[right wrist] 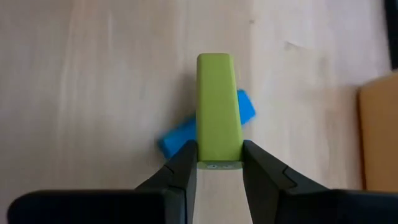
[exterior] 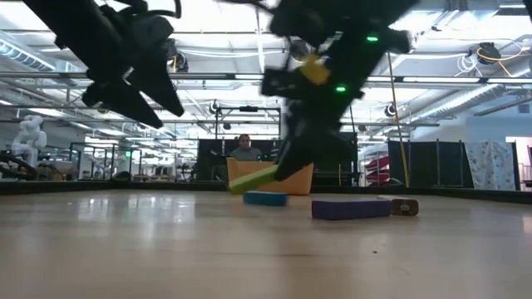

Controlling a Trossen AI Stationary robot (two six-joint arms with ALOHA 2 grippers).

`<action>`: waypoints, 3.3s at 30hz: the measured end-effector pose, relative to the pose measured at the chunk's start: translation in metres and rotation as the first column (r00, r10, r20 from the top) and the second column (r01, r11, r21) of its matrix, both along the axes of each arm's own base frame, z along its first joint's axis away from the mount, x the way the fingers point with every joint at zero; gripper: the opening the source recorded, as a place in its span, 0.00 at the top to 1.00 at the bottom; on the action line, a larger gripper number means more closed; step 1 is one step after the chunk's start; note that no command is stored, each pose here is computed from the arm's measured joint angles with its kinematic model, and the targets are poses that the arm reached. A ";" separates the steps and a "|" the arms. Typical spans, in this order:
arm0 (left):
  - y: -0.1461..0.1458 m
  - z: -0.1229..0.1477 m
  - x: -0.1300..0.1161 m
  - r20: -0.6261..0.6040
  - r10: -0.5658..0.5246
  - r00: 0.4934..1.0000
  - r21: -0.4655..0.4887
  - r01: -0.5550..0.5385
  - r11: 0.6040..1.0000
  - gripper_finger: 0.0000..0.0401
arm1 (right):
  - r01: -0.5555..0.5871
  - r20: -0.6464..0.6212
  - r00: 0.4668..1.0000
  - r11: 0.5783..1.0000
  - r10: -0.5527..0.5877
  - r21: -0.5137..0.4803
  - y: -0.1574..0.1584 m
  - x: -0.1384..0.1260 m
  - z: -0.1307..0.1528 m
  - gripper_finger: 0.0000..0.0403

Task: Sort blocks by size
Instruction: Put the small light green rectangle block into the green bin

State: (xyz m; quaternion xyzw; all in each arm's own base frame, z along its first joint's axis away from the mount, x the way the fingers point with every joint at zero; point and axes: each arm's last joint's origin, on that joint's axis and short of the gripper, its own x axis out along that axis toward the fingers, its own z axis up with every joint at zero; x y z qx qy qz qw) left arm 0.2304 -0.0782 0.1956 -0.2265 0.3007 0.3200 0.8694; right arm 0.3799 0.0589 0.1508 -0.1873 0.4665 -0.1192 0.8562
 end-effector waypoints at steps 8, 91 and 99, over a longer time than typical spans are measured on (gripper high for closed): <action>0.015 -0.008 0.016 0.103 -0.077 0.992 -0.061 0.084 0.995 0.28 | -0.063 0.358 0.933 0.997 0.043 0.044 0.001 -0.053 0.005 0.79; 0.028 0.012 0.040 0.309 -0.349 0.884 -0.105 0.397 0.912 0.84 | -0.019 0.527 0.848 0.998 0.051 -0.065 0.013 -0.065 0.011 0.45; 0.020 0.032 -0.001 0.182 -0.422 0.888 -0.112 0.445 0.888 0.84 | -0.025 0.521 0.854 0.998 -0.008 0.056 0.007 -0.064 0.007 0.39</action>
